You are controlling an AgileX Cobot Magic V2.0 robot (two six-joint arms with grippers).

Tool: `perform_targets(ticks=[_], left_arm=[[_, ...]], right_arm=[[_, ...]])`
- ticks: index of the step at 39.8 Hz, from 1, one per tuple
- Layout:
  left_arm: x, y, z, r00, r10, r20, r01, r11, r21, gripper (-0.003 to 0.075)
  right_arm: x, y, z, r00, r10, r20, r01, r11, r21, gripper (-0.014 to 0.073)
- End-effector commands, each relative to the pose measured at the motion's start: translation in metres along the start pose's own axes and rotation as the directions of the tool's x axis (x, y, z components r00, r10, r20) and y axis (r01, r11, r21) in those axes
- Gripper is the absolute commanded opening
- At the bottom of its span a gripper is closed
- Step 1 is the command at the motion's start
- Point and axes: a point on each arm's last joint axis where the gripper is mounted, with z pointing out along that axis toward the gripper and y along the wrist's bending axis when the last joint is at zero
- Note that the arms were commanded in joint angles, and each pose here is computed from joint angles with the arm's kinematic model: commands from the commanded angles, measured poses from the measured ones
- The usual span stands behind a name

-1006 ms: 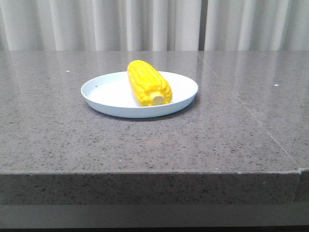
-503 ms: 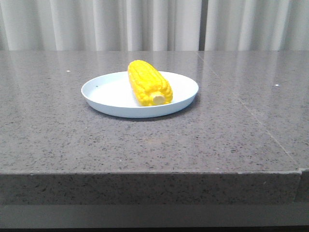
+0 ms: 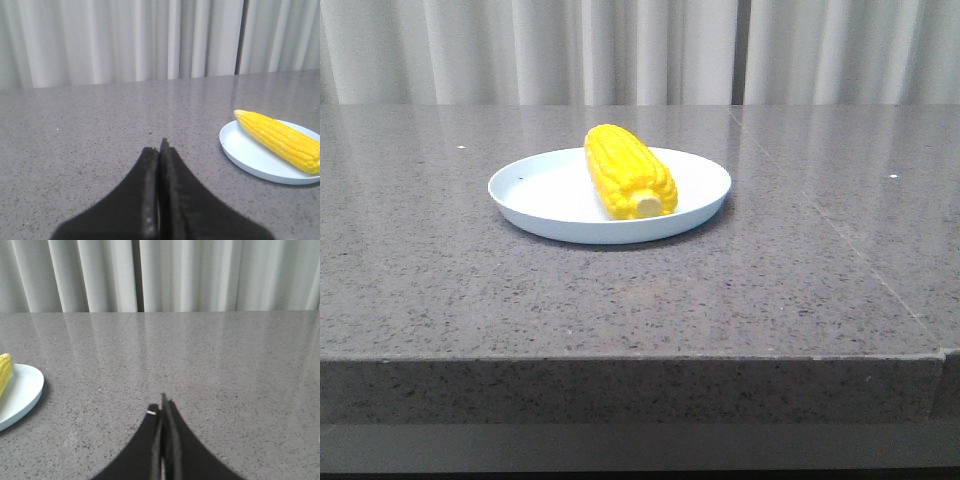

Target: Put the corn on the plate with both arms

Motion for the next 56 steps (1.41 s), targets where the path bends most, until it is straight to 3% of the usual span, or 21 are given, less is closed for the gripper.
perform_targets(ticks=[1, 11, 25, 32, 56], left_arm=[[-0.015, 0.0, -0.002, 0.995, 0.002, 0.096, -0.002, 1.0, 0.005, -0.002], [0.002, -0.001, 0.006, 0.995, -0.003, 0.095, 0.005, 1.0, -0.027, -0.002], [0.066, 0.006, 0.025, 0.994, -0.074, 0.075, 0.088, 0.975, -0.203, -0.002], [0.092, 0.008, 0.032, 0.994, -0.076, 0.08, 0.092, 0.967, -0.235, -0.002], [0.093, 0.008, 0.032, 0.995, -0.08, 0.061, 0.093, 0.967, -0.237, -0.002]], right_arm=[[-0.015, 0.002, -0.001, 0.995, -0.025, 0.102, 0.026, 1.0, -0.012, -0.0064], [-0.015, 0.002, -0.001, 0.995, -0.025, 0.102, 0.026, 1.0, -0.012, -0.0064], [-0.015, 0.002, -0.001, 0.994, -0.025, 0.102, 0.026, 1.0, -0.012, -0.0064], [-0.015, 0.002, -0.001, 0.994, -0.025, 0.102, 0.026, 1.0, -0.012, -0.0064], [-0.015, 0.002, -0.001, 0.994, -0.025, 0.102, 0.026, 1.0, -0.012, -0.0064]])
